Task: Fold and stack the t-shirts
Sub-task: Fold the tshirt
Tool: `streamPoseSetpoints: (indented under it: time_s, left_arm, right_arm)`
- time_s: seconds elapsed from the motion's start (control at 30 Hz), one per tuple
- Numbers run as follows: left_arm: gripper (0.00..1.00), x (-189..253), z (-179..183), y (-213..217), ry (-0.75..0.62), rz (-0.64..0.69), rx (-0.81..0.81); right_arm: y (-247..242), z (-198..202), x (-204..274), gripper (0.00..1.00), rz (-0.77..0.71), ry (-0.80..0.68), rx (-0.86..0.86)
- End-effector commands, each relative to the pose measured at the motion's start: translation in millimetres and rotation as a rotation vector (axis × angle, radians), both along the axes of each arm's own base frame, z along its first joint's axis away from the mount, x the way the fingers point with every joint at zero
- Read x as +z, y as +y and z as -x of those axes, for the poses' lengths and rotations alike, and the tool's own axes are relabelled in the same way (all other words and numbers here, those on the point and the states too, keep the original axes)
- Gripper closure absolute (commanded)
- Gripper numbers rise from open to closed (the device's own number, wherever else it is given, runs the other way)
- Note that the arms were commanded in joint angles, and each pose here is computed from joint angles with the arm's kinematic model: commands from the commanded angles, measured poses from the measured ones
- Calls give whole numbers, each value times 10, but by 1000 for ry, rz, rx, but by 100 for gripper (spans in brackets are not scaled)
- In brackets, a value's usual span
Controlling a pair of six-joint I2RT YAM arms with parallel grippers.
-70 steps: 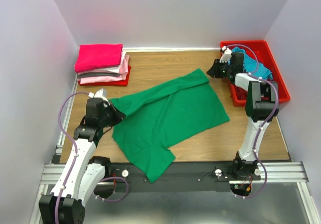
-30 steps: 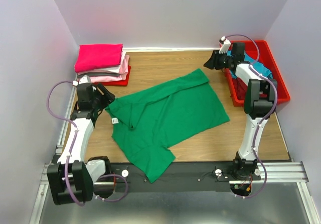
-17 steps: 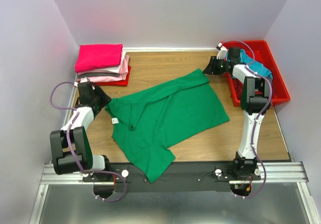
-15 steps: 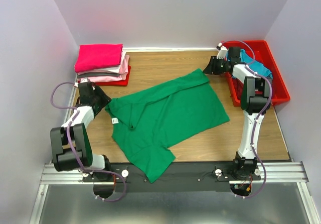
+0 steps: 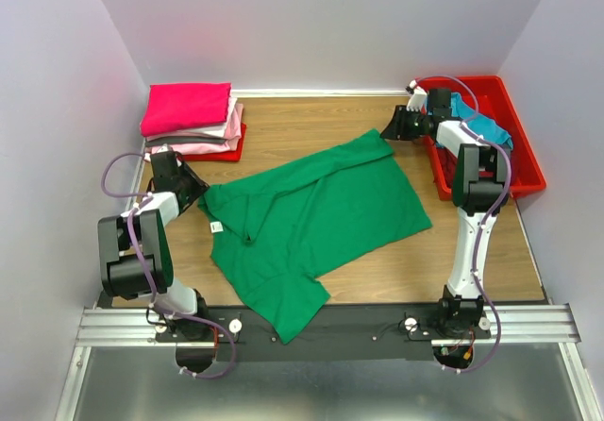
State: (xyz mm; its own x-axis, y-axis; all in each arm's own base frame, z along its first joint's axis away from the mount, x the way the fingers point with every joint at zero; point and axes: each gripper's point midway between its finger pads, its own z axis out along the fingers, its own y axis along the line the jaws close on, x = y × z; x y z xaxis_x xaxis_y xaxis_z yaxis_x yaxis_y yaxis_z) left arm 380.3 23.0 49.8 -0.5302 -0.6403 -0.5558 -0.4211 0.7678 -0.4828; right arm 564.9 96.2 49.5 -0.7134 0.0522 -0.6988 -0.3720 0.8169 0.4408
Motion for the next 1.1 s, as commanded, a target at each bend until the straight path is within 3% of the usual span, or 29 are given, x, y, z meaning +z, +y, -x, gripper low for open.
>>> streamPoseSetpoints:
  time_s: [0.0,0.1,0.33,0.5,0.6,0.83,0.9,1.0,1.07]
  left_arm:
    - [70,64,-109,-22,-46,22,-16]
    - [86,96,-92,-8,-56,21,-7]
    - [87,181,-69,37,-74,21,0]
    - [92,179,-52,47,-75,27,-4]
    - [100,189,-24,60,-76,30,-1]
    - [100,207,43,135,-81,41,25]
    - [100,196,60,130,-78,45,25]
    - [100,183,94,168,-76,47,36]
    - [100,150,135,233,-69,52,54]
  right_arm:
    - [38,-18,-93,53,1,24,1]
    - [41,-39,-94,53,-5,27,-5]
    - [103,-98,-144,53,-42,48,-5]
    - [143,-127,-267,53,-65,83,-1]
    - [328,-77,-306,53,-76,101,32]
    - [376,-19,-411,54,-71,128,43]
    - [365,-17,-472,63,-60,137,35]
    - [331,-55,-457,96,-47,128,19]
    - [282,-91,-438,100,-25,118,-1]
